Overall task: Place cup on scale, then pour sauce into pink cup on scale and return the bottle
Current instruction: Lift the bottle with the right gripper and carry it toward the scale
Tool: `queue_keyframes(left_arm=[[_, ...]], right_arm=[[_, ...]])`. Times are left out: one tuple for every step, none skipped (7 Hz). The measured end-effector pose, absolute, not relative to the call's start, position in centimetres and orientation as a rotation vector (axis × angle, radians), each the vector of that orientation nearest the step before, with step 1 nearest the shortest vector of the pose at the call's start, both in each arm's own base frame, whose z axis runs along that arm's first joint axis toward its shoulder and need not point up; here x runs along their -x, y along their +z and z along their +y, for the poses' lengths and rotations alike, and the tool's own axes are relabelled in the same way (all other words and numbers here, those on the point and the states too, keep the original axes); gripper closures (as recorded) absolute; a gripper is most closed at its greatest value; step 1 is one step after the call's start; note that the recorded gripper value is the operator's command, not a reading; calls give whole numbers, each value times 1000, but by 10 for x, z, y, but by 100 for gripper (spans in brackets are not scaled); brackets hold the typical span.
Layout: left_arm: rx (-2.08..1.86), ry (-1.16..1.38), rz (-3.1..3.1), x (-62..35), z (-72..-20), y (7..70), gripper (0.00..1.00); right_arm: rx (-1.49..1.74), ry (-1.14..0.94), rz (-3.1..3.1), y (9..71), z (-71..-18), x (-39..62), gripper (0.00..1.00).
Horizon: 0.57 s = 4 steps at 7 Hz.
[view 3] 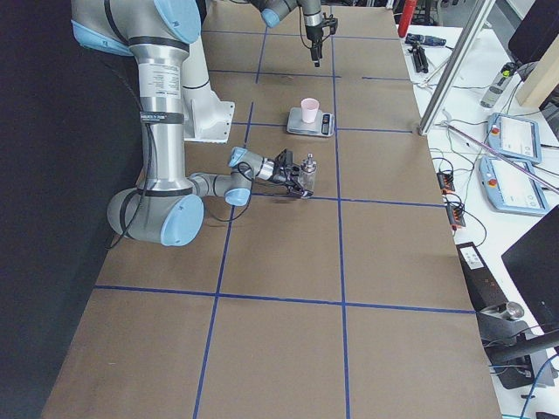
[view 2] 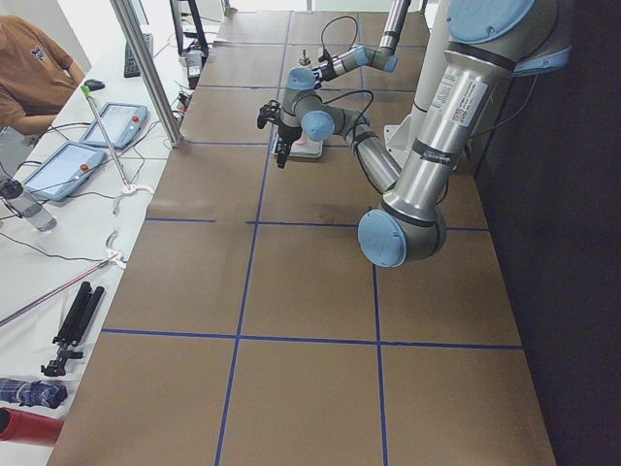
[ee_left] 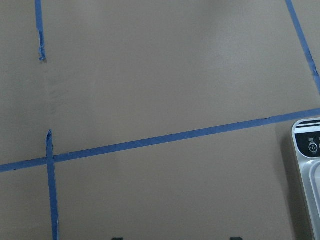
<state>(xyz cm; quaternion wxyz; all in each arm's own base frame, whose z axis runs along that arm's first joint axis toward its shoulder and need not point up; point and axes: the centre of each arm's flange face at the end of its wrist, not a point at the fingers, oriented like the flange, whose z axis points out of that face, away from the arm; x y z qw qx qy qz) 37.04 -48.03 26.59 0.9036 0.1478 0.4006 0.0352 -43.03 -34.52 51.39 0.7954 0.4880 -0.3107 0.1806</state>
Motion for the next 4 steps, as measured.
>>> queue_keyframes(left_arm=[[-305, 73, 828, -370, -480, 266, 23], [-305, 73, 828, -370, -480, 266, 23], [-305, 73, 828, -370, -480, 266, 23], [-306, 73, 828, -370, -480, 266, 23]], right_arm=[[-1062, 366, -648, 514, -347, 430, 98], [-1076, 354, -636, 511, -349, 428, 100], [-1090, 342, -629, 503, -352, 426, 100], [-1112, 325, -625, 488, -358, 427, 100]])
